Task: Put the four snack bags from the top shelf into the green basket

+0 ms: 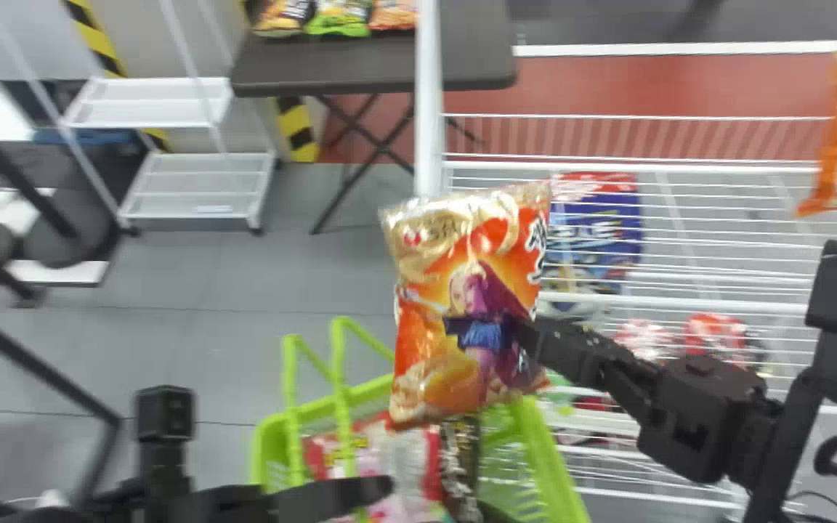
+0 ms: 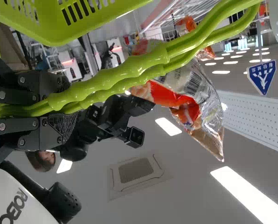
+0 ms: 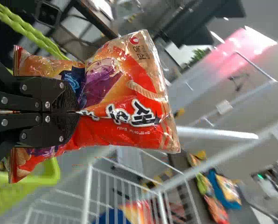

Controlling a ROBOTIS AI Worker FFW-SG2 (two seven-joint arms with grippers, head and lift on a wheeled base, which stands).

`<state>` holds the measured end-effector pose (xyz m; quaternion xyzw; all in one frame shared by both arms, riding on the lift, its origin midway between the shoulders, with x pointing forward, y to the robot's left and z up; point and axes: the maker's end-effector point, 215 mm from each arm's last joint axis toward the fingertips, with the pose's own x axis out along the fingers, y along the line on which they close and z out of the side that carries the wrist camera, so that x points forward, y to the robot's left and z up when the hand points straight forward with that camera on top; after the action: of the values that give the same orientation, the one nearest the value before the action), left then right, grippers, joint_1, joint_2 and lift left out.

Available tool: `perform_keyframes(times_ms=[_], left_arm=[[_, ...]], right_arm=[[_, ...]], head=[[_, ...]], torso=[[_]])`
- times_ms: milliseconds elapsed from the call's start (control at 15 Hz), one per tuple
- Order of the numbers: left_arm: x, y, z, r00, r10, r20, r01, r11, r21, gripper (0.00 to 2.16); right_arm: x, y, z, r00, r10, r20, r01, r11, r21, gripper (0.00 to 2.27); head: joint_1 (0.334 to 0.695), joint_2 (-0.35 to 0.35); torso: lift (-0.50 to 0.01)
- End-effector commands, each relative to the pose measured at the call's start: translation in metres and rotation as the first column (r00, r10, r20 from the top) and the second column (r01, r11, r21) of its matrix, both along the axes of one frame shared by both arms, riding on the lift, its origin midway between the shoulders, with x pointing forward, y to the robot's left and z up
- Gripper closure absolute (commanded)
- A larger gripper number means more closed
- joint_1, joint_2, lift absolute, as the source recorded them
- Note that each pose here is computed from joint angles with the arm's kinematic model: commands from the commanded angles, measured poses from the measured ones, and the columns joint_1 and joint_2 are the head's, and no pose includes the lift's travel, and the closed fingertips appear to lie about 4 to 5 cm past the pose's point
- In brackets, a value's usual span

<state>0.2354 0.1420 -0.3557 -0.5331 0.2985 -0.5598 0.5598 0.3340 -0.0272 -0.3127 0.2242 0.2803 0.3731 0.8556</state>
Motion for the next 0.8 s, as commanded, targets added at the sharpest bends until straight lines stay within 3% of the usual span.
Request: perform_keyframes(times_ms=[0,133,267,467,733], left_arm=[[-0.001,0.0,0.001,1.0,-0.002,0.001,0.002,1.0,-0.008,2.15],[-0.001,0.003,0.001,1.0,0.003,0.001,-0.003,1.0,-0.006,2.15],[-0.001,0.002,0.002,1.0,0.001,0.003,-0.001,1.0,-0.006,2.15],[-0.003,-0.006,0.005,1.0,-0.021,0.011,0.021,1.0,-0.011,2.15],[-0.01,-0.013,0.01,0.999,-0.046,0.021,0.046,0.999,-0.018,2.15]], right_arm=[[-0.026,0.032,-0.039,0.988,0.097,-0.119,-0.106,0.992,-0.073,2.25],[-0.046,0.037,-0.068,0.97,0.13,-0.208,-0.157,0.98,-0.122,2.25],[-0.062,0.04,-0.084,0.95,0.156,-0.27,-0.196,0.972,-0.129,2.25],[-0.07,0.059,-0.107,0.923,0.208,-0.323,-0.262,0.956,-0.132,2.25],[-0.067,0.073,-0.148,0.885,0.234,-0.403,-0.351,0.903,-0.246,2.24]], head=[[0.695,0.222],[0.695,0.301],[0.695,0.337],[0.695,0.35],[0.695,0.35]], torso=[[0.0],[0.0],[0.0],[0.0],[0.0]])
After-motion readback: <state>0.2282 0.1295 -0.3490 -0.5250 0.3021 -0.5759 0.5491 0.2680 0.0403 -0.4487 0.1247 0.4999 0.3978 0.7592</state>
